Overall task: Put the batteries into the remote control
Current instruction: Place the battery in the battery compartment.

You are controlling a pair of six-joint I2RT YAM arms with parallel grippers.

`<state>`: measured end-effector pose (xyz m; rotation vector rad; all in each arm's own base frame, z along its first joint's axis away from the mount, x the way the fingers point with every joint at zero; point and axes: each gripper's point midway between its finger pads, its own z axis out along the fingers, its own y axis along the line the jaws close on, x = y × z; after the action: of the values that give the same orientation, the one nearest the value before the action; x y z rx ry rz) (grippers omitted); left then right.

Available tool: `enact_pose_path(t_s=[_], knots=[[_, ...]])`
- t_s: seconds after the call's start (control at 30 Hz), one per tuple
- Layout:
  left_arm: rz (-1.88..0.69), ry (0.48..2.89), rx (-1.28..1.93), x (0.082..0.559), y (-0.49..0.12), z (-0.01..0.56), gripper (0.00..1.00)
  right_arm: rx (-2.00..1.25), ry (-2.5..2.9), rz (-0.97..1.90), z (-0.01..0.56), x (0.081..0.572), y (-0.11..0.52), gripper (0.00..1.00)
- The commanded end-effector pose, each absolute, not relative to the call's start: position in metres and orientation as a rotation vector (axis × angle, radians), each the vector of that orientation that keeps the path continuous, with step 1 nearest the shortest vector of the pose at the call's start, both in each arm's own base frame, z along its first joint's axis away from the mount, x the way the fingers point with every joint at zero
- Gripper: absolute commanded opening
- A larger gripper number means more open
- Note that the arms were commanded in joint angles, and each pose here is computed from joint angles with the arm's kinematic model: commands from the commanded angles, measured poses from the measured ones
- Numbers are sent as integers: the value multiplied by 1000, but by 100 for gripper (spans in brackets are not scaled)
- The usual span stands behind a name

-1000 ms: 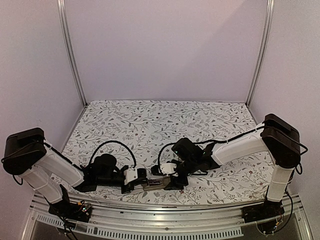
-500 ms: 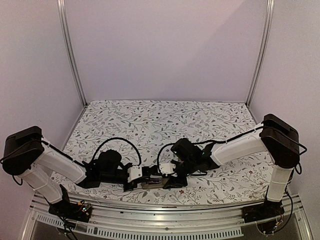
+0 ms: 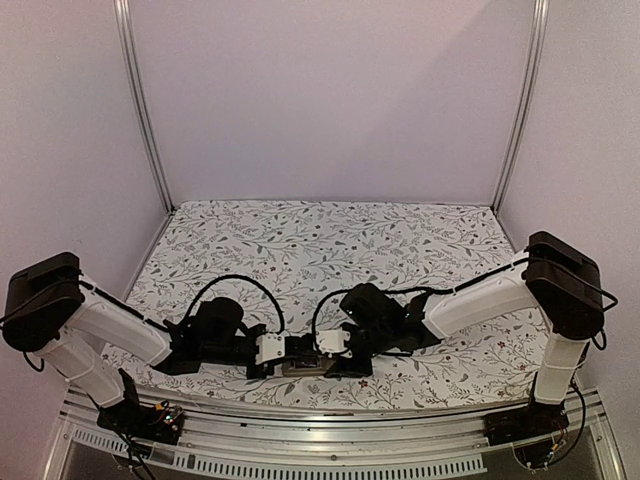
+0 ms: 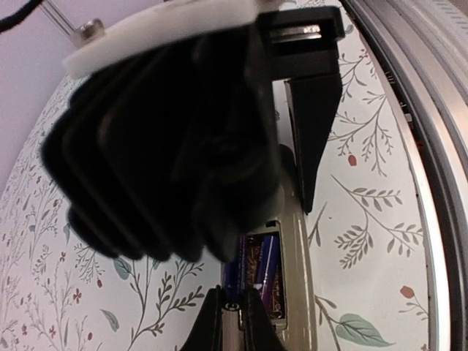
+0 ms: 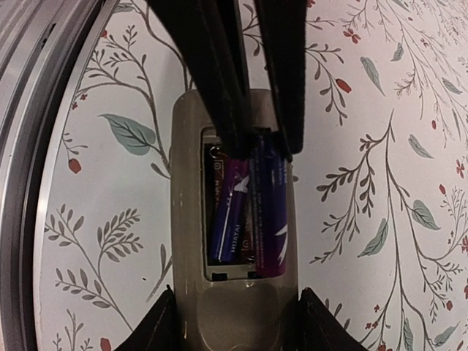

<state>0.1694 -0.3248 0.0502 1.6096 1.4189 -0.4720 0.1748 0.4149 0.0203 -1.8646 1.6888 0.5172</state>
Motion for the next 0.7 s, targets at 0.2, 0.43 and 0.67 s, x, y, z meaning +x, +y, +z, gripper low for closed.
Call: enact_pose_path(t_s=[0.2,0.43,0.67], knots=[[-426,1409,1621,179,-321,58,0,-1768,1620,278,46,204,412,0],[-375,1388,1597,187,-320,60,0,-1775,1559,281,58,198,420,0],[-256,1303,1547,204,-322,75,0,-1810,1555,228,46,192,419,0]])
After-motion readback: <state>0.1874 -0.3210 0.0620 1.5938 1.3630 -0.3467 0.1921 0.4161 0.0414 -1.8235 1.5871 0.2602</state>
